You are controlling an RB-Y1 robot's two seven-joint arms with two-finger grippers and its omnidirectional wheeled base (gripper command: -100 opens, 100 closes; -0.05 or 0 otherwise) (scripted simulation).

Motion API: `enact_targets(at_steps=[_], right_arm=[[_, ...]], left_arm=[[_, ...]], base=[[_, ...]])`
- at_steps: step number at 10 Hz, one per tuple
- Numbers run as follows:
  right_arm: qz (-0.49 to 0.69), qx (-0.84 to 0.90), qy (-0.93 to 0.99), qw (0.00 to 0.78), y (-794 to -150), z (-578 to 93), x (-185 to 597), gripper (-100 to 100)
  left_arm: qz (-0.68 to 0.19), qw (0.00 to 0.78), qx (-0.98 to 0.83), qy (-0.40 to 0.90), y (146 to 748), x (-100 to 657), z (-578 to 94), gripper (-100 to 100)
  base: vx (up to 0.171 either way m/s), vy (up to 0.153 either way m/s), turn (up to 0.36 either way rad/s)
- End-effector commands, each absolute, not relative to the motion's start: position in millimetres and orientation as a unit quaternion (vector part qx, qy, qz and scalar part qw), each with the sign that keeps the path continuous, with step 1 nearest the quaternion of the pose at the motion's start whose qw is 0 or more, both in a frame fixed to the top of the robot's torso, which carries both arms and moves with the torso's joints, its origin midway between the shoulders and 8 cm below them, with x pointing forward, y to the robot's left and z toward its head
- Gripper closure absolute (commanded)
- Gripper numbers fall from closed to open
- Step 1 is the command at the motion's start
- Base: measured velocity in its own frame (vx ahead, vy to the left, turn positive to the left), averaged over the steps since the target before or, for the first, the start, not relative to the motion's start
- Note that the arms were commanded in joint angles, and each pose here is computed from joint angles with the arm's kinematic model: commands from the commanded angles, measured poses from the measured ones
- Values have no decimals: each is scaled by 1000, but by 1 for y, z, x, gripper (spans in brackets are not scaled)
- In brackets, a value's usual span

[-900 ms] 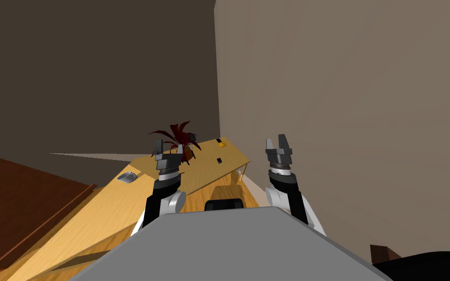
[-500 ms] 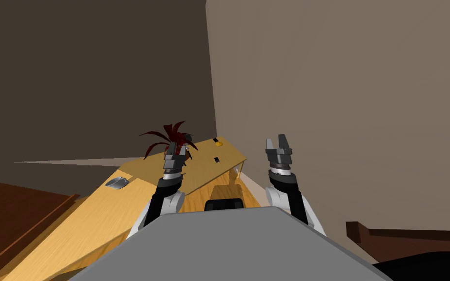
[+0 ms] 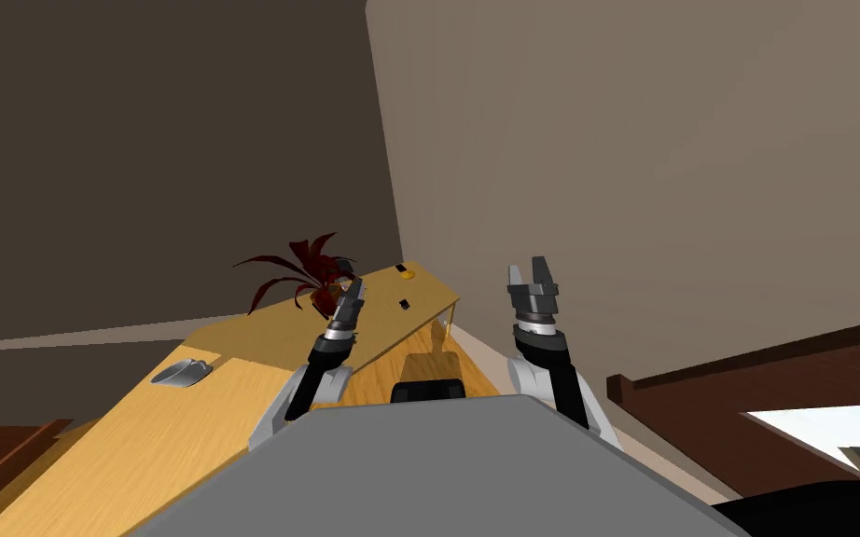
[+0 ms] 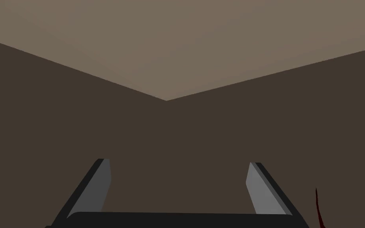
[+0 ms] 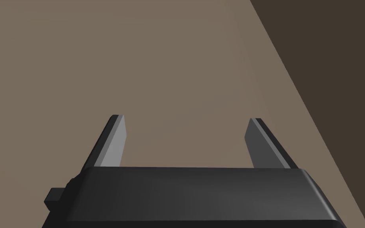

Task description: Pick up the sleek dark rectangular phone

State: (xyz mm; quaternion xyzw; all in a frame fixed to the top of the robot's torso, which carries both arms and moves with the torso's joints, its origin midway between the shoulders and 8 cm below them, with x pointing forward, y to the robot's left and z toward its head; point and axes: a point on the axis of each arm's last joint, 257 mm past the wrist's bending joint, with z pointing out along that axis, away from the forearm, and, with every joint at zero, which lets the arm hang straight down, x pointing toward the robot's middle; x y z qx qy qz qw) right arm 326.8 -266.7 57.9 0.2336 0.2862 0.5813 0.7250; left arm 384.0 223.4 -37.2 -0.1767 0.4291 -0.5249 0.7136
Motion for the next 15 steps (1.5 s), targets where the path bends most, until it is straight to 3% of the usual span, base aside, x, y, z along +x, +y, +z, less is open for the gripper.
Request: enact_targets(at_steps=[1,15], right_arm=[[581,234,286,725,-267,58,327,0],[581,234,286,725,-267,58,327,0]], left_arm=[[-508,718,-157,449,217,385,-45,-100],[-325,674,56,661,199,404,-211,-100]], base=[[-45,-8,-92],[-34,0,-194]])
